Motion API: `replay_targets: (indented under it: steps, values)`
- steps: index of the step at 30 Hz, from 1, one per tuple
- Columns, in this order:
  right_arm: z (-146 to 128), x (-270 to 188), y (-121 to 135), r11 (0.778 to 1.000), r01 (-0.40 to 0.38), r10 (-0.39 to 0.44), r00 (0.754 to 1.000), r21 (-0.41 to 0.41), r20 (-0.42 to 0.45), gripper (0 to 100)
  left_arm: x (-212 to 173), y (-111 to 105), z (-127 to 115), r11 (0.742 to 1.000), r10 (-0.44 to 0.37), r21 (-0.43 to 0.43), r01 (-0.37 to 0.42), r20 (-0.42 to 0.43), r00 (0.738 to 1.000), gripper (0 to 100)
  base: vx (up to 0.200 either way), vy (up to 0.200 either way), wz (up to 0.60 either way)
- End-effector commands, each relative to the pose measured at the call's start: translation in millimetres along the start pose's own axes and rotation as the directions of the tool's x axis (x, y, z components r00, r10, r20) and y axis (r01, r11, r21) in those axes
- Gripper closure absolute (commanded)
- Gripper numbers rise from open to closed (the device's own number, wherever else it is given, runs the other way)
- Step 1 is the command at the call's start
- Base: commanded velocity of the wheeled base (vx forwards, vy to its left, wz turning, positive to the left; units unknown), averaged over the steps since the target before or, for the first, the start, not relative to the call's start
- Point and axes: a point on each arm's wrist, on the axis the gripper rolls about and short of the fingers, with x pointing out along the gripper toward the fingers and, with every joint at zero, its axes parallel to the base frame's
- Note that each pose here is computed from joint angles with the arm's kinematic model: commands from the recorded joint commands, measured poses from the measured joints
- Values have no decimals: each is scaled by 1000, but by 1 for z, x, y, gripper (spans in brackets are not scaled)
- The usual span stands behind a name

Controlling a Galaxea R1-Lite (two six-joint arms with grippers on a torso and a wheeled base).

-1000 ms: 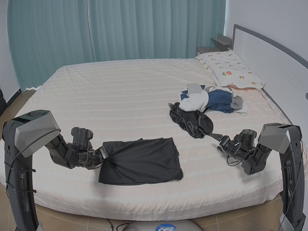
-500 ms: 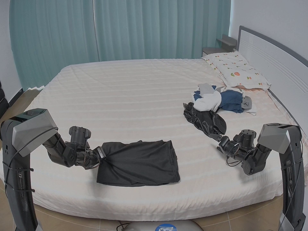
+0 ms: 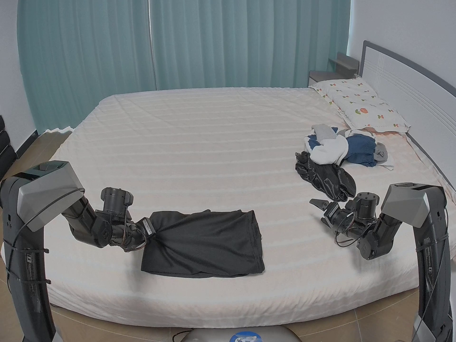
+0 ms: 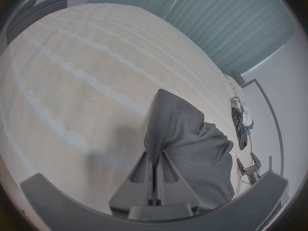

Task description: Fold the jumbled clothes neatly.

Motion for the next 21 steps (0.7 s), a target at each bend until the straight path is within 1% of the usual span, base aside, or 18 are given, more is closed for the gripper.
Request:
replay_targets:
  steps: [1, 21]
  values:
    - [0, 0, 0, 1000, 0, 0, 1000, 0, -1, 0, -1, 2, -1, 1000, 5, -4, -5, -4, 1000, 100, 0, 200, 0]
    - [-1, 0, 0, 1000, 2, -2, 1000, -13, -4, 0, -6, 3, -6, 1000, 14, -6, -14, -18, 1000, 100, 0, 200, 0]
